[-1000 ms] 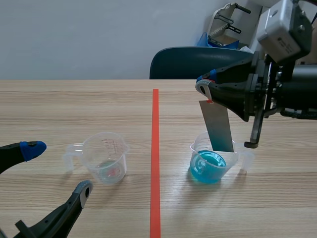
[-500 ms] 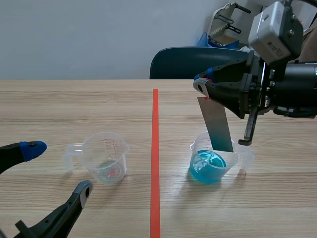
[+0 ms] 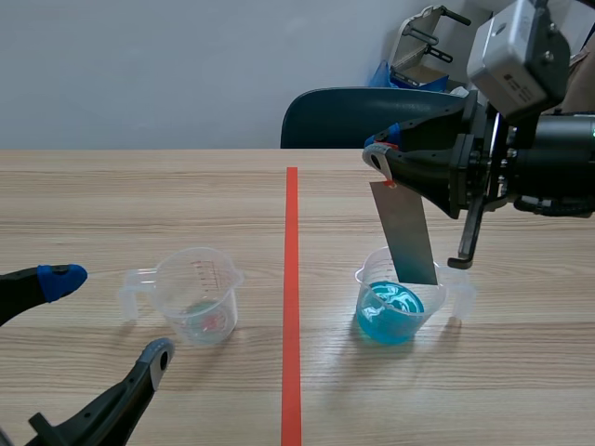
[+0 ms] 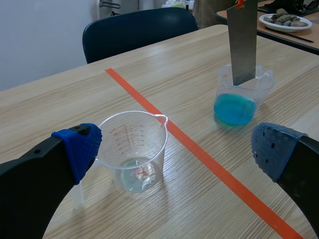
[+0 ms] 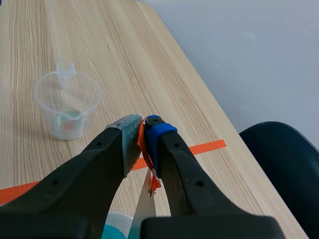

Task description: Do the redox reaction experiment

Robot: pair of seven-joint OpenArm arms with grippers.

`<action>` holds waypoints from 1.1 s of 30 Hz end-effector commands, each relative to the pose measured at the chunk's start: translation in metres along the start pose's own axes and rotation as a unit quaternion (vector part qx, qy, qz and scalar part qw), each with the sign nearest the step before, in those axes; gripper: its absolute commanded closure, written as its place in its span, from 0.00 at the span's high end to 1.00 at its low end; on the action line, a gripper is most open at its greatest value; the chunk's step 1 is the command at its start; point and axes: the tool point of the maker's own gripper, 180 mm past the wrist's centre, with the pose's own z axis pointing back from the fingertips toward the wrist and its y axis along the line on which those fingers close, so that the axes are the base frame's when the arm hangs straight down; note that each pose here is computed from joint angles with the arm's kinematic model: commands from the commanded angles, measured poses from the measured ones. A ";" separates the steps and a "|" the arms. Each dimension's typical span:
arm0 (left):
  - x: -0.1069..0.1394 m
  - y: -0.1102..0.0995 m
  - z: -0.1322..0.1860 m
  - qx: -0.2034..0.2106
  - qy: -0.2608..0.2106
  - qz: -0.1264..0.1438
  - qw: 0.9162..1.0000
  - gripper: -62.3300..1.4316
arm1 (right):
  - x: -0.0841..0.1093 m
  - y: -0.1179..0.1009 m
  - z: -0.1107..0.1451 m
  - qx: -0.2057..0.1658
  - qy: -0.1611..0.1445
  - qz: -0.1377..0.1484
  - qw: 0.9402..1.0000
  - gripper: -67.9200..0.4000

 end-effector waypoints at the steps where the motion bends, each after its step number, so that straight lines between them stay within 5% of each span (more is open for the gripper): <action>1: 0.007 -0.002 -0.002 -0.001 -0.014 0.002 1.000 1.00 | 0.003 -0.005 0.004 0.003 0.000 0.007 1.000 0.01; 26: 0.007 -0.002 -0.002 -0.001 -0.014 0.002 1.000 1.00 | 0.018 -0.006 0.004 -0.001 -0.035 -0.005 0.999 0.01; 33: 0.007 -0.002 -0.002 -0.001 -0.014 0.002 1.000 1.00 | 0.011 -0.004 0.004 0.000 -0.020 -0.008 1.000 0.01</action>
